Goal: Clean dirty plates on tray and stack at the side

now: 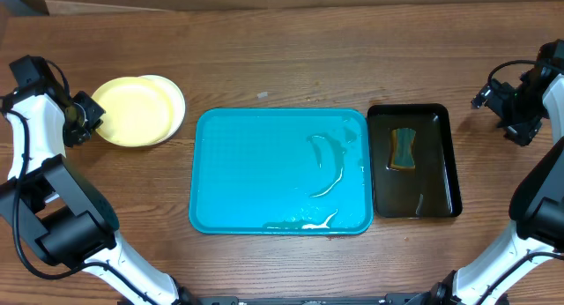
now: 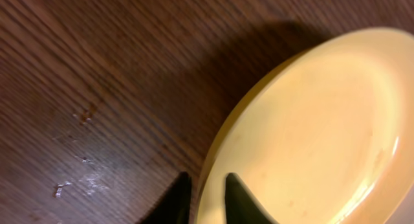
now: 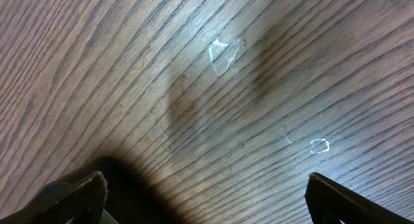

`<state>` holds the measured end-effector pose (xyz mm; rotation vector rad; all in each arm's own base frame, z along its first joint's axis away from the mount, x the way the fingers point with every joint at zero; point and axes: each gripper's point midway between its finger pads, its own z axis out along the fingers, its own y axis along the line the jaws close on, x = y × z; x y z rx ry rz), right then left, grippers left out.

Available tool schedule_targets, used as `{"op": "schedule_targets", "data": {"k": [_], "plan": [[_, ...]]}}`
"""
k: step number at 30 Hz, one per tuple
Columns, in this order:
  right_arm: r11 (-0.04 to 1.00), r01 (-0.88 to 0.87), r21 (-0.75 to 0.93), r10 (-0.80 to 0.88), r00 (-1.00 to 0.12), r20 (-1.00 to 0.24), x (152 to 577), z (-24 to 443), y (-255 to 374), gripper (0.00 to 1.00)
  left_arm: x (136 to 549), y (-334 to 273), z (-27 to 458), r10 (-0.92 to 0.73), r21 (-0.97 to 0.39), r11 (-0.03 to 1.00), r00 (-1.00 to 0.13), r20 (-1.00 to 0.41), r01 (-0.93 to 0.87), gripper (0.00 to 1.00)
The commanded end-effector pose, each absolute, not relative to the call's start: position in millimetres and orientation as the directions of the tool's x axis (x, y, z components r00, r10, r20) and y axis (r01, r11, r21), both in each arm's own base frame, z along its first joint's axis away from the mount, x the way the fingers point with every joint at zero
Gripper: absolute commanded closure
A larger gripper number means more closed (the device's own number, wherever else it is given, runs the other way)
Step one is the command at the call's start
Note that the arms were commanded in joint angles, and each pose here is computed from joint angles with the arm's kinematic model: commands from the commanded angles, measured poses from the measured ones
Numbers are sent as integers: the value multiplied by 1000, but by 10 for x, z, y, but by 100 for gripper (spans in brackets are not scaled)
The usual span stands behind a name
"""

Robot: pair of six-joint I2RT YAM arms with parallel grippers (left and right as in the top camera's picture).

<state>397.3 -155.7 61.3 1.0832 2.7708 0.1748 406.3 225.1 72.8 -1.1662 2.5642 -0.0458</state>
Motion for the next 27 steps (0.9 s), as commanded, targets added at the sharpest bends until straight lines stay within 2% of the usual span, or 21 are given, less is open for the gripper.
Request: {"op": "schedule_targets", "data": {"k": [1, 2, 5, 7, 9, 10, 11, 17, 27], "plan": [[734, 654, 185, 679, -717, -157, 4042, 805, -1573, 0, 4240, 2044, 750, -704, -263, 711, -659, -266, -652, 57], [734, 654, 185, 679, -717, -157, 4042, 805, -1573, 0, 4299, 1943, 783, -668, -312, 742, -695, -266, -594, 39], [734, 654, 185, 679, -717, -157, 4042, 805, -1573, 0, 4448, 1624, 923, -551, -462, 797, -781, -294, -388, 18], [734, 654, 185, 679, -717, -157, 4042, 805, -1573, 0, 4499, 1471, 1017, -517, -536, 788, -799, -306, -305, 12], [734, 654, 185, 679, -717, -157, 4042, 805, -1573, 0, 4533, 1363, 1092, -507, -593, 764, -804, -309, -254, 12], [734, 654, 185, 679, -717, -157, 4042, 805, -1573, 0, 4540, 1338, 1111, -511, -608, 754, -804, -306, -248, 8], [734, 654, 185, 679, -717, -157, 4042, 805, -1573, 0, 4540, 1331, 1115, -523, -617, 743, -800, -295, -259, 0], [734, 654, 185, 679, -717, -157, 4042, 805, -1573, 0, 4529, 1395, 1072, -550, -593, 744, -787, -280, -309, 0], [734, 654, 185, 679, -717, -157, 4042, 805, -1573, 0, 4347, 1901, 825, -560, -307, 824, -768, -312, -476, 0]]}}
